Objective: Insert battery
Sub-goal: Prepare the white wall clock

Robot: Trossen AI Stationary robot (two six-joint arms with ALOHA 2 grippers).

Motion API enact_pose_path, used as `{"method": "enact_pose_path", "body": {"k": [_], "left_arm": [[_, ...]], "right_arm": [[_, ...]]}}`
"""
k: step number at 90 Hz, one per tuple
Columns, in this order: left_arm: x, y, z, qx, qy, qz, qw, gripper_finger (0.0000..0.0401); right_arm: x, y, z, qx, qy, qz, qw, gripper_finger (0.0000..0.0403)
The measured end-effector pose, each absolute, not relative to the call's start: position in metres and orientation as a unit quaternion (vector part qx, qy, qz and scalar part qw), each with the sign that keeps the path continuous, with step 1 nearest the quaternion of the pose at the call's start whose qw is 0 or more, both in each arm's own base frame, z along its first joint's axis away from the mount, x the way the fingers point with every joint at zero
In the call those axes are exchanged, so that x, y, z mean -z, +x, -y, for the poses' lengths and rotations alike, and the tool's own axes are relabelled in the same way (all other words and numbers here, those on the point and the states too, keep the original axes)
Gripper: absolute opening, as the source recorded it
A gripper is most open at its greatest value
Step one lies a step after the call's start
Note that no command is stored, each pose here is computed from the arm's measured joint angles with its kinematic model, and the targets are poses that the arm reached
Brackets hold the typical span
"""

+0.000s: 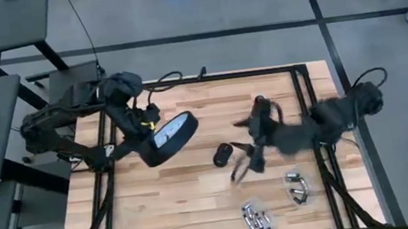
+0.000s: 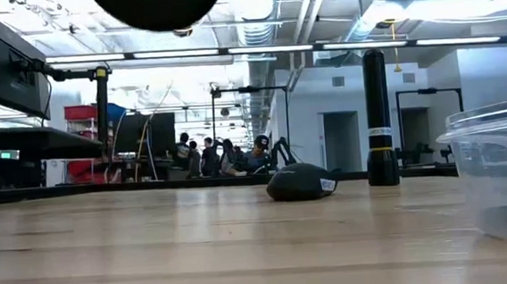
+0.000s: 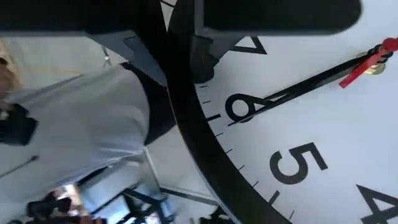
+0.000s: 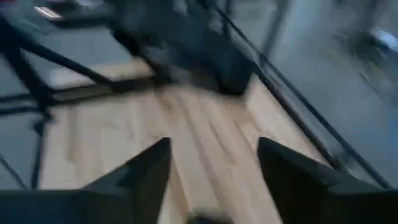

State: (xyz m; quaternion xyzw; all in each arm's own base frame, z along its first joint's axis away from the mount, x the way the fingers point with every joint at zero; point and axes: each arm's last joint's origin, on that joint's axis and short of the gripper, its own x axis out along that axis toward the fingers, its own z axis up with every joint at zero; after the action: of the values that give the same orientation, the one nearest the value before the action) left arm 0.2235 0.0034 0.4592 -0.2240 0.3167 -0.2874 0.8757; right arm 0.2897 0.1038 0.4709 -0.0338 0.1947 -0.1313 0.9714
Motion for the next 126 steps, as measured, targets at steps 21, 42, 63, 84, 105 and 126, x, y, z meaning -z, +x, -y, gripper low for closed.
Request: {"method": "enact_pose_path", "body": {"k": [21, 42, 63, 84, 105, 126], "left_arm": [[-0.459, 0.223, 0.005, 0.315, -0.212, -0.318, 0.869, 0.0016], [-0.459, 0.222, 0.017, 0.357, -0.214, -0.326, 0.849, 0.0016], [-0.458, 0.22, 0.028, 0.385, -0.197, -0.331, 0.839, 0.0015], [-0.455, 0.227, 0.029, 0.387, -0.194, -0.331, 0.839, 0.0015], [-0.46, 0.227, 0.025, 0.367, -0.206, -0.316, 0.85, 0.0067], [-0.449, 0.215, 0.0, 0.216, -0.193, -0.374, 0.881, 0.011]], "right_arm": [[-0.457, 0.34, -0.094, 0.05, -0.201, -0.175, 0.962, 0.0338], [-0.433, 0.374, -0.096, 0.046, -0.23, -0.18, 0.955, 0.034], [-0.43, 0.384, -0.093, 0.006, -0.203, -0.165, 0.965, 0.0339], [-0.415, 0.401, -0.094, -0.027, -0.182, -0.164, 0.969, 0.0319], [-0.417, 0.394, -0.097, -0.048, -0.16, -0.179, 0.97, 0.014], [-0.417, 0.37, -0.086, -0.027, -0.039, -0.269, 0.962, 0.0142]]}}
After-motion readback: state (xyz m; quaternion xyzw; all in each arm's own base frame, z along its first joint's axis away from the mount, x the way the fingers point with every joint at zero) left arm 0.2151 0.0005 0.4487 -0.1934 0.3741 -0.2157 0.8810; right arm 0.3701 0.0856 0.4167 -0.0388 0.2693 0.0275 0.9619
